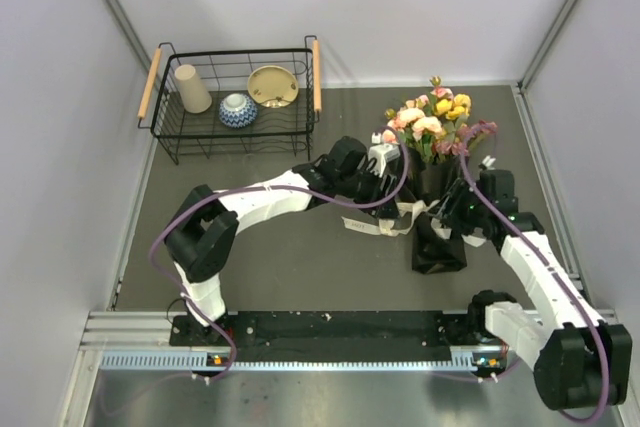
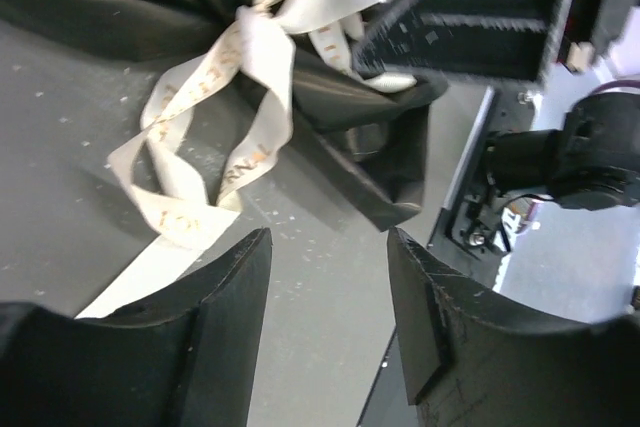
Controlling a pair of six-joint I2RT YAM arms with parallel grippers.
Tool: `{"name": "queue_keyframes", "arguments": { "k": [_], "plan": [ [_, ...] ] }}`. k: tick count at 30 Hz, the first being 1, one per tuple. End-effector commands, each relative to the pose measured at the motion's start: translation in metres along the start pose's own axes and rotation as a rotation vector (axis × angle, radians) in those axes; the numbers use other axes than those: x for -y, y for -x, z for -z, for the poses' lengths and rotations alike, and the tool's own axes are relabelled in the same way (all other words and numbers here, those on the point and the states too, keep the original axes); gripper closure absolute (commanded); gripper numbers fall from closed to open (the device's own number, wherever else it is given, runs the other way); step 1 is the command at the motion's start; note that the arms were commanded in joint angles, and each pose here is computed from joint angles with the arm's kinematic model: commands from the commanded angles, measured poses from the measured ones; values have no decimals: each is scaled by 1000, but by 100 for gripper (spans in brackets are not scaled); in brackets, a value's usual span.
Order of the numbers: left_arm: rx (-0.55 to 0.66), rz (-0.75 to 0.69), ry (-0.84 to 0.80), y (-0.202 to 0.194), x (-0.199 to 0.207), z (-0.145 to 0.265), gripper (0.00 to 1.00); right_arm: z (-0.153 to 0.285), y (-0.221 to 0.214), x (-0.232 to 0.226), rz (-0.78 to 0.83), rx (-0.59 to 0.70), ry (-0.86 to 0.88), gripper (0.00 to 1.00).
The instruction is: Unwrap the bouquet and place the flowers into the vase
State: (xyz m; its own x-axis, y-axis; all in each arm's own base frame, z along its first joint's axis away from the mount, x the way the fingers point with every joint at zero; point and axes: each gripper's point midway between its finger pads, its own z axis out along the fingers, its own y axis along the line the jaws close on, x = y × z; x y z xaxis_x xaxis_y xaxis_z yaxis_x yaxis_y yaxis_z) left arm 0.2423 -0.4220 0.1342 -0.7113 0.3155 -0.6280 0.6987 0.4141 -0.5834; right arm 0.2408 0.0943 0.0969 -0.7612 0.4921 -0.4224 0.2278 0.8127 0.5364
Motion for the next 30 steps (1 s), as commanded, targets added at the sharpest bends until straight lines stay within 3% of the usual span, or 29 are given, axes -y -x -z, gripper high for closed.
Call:
{"name": "queue_keyframes", "arguments": {
  "k": [1, 5, 7, 11, 16, 20, 28, 30],
  "plan": [
    [83, -46, -140, 33, 50, 8, 46, 17, 42, -2, -106, 166, 4, 53],
    [65, -32, -206, 39, 69, -5, 48, 21, 51, 18, -149, 224, -90, 53],
    [48, -37, -217, 35, 73, -15, 48, 20, 52, 42, -244, 243, -152, 52],
    [55, -52, -182, 37, 69, -19, 47, 20, 51, 91, -506, 290, -245, 32],
    [46, -103, -103, 30, 58, -9, 44, 14, 48, 114, -614, 306, -280, 25],
    [21, -125, -28, 14, 42, 0, 42, -5, 36, 107, -709, 234, -208, 20],
    [-8, -144, 26, -6, 32, 14, 41, -35, 15, 98, -869, 110, -97, 19],
    [-7, -138, 36, -7, 30, 14, 41, -39, 22, 99, -877, 134, -80, 25]
  ]
}}
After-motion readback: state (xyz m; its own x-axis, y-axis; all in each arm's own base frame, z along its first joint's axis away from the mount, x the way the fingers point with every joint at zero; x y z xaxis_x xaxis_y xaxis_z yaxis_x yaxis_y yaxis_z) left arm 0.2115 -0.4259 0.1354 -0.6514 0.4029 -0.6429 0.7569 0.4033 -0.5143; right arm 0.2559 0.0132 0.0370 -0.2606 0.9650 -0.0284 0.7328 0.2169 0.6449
